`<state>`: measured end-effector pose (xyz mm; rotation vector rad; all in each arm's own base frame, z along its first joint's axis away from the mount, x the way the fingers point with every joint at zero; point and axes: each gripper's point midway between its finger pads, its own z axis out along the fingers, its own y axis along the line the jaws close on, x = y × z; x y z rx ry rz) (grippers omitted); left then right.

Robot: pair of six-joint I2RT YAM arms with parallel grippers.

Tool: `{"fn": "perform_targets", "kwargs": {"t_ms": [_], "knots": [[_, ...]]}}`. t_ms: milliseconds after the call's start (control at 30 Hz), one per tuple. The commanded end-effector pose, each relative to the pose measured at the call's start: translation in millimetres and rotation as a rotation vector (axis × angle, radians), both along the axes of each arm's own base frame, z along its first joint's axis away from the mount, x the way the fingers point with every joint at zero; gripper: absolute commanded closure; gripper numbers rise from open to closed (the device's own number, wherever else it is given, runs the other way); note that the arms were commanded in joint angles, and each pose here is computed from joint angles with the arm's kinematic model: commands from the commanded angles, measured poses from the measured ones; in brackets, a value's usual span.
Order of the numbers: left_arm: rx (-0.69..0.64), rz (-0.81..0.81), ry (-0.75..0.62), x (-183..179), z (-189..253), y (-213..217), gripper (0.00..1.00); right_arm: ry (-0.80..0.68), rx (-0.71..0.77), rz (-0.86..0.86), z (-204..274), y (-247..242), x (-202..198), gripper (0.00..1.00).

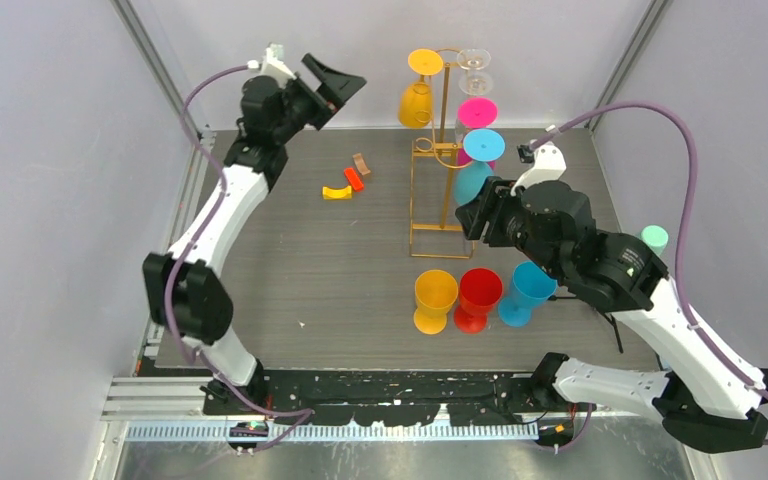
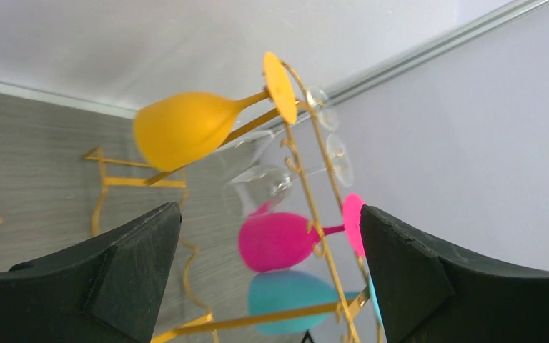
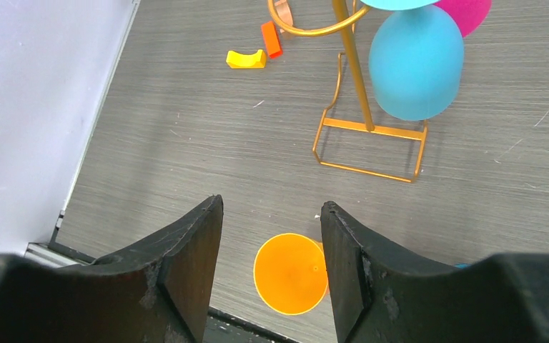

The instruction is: Take the wine glass off the wine glass rack

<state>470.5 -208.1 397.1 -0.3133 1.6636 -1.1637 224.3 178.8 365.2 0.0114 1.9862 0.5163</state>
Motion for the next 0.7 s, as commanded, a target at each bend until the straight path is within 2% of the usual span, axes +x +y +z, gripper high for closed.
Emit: {"fn": "perform_targets", "kwargs": {"t_ms": [0, 167, 267, 367, 467, 533, 667], "knots": [[-0.104, -0.057, -0.096, 18, 47, -43, 0.0, -0.044, 0.092, -0.028, 19, -5, -2, 0.42], [-0.118, -0.13, -0.165, 49, 45, -84, 0.0, -0.038, 0.109, -0.028, 17, -9, -7, 0.42], [-0.138, -0.17, -0.132, 65, 31, -101, 0.01, -0.028, 0.118, -0.028, 14, -10, -9, 0.42], [-0.171, -0.151, -0.108, 82, 19, -108, 0.1, -0.019, 0.123, -0.024, 11, -10, -12, 0.42], [-0.184, -0.136, -0.067, 95, 7, -115, 0.25, -0.012, 0.123, -0.02, 8, -11, -14, 0.42], [-0.189, -0.148, -0.01, 99, 2, -123, 0.28, -0.009, 0.123, -0.011, 5, -10, -15, 0.42], [-0.213, -0.146, -0.01, 105, 1, -135, 0.3, -0.004, 0.123, -0.007, 1, -10, -16, 0.42]]}}
